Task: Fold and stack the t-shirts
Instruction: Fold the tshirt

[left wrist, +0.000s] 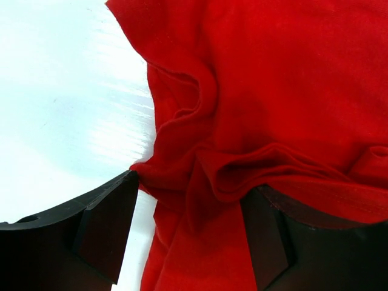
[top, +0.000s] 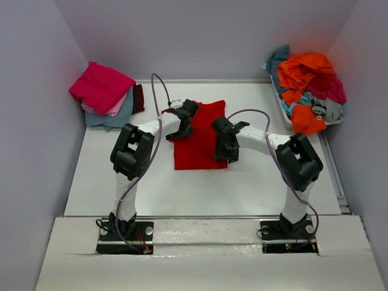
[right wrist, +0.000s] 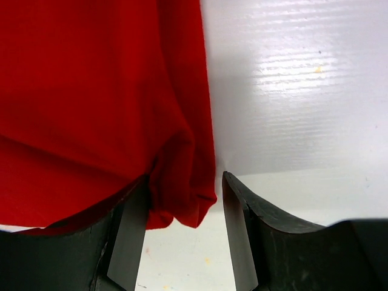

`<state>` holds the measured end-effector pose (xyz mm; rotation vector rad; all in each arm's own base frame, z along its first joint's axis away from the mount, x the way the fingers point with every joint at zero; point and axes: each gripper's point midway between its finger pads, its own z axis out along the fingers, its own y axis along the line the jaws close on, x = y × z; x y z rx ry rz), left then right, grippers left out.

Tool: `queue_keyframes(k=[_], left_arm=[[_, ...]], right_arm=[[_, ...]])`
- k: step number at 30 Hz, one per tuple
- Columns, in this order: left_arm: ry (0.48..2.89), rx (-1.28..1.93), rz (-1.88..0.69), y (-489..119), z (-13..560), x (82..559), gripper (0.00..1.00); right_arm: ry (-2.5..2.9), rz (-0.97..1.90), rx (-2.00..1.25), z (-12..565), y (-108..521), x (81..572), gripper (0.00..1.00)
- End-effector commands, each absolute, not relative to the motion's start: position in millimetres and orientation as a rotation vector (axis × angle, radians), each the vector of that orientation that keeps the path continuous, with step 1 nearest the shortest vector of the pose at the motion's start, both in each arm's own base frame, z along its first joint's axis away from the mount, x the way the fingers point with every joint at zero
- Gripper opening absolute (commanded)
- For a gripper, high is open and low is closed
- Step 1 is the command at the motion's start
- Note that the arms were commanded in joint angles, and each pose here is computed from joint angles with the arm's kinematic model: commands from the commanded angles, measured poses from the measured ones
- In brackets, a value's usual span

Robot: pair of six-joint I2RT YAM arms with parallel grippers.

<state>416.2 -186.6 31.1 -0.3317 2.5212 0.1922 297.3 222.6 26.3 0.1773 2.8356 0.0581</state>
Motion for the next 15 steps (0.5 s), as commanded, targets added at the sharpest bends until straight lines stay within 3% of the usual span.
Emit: queue_keyframes(k=[1,15], left_arm=[[2.526,-0.324,0.245,-174,24,418,0.78],[2.54,-0.317,0.25,-174,19,415,0.78]], right_arm=[[2.81,0.023,0.191,35,211,285,0.56],[2.721,0.096,0.195,75,211,285,0.56]])
